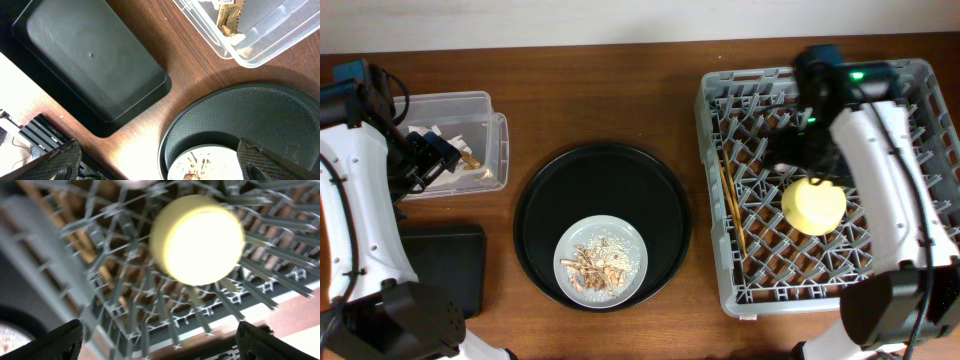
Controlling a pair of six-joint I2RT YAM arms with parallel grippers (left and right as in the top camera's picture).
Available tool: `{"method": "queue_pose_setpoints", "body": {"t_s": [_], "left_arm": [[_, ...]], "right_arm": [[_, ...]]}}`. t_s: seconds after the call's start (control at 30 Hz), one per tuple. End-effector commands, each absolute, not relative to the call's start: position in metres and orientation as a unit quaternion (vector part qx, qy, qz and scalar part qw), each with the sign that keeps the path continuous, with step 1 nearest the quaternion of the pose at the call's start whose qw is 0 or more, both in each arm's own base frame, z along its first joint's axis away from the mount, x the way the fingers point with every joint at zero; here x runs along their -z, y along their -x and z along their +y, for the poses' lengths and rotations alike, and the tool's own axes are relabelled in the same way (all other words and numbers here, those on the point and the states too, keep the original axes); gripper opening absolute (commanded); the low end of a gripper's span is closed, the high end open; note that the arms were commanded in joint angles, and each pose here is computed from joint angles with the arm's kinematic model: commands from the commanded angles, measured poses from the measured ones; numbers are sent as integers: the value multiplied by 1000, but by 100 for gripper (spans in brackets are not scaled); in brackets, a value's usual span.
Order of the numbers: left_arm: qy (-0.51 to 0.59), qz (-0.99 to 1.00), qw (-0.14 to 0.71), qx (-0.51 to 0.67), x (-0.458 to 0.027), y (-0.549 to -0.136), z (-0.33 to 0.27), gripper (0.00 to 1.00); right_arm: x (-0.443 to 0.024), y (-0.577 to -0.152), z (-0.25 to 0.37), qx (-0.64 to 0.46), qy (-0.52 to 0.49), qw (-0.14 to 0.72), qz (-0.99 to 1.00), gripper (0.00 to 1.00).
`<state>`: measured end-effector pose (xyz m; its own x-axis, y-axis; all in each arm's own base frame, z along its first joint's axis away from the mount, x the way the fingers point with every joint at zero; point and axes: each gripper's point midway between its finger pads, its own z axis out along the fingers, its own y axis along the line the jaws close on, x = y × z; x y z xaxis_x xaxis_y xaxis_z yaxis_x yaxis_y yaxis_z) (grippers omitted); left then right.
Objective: Sort waste into correct bins and load items into the dishwasher rack
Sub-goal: 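Reach the left gripper to the white plate of food scraps and grasp its rim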
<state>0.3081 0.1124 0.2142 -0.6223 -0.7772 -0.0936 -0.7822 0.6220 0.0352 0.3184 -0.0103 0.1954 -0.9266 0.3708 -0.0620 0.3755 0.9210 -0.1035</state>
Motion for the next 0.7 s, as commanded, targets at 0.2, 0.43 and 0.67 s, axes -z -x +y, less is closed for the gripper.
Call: {"method": "queue_pose_setpoints", "body": {"t_s": [0.2,0.43,0.67], "left_arm": [[437,898,52,-13,-220,-315,108,99],[200,955,-41,213,-215,-307,-23,99],[15,976,-148,160,-137,-248,-146,98]], "right_arm": [[-205,-313,-56,66,-262,37,962,98],[-205,-313,-56,66,-261,37,962,98],[-205,-313,-56,66,-261,37,962,98]]}}
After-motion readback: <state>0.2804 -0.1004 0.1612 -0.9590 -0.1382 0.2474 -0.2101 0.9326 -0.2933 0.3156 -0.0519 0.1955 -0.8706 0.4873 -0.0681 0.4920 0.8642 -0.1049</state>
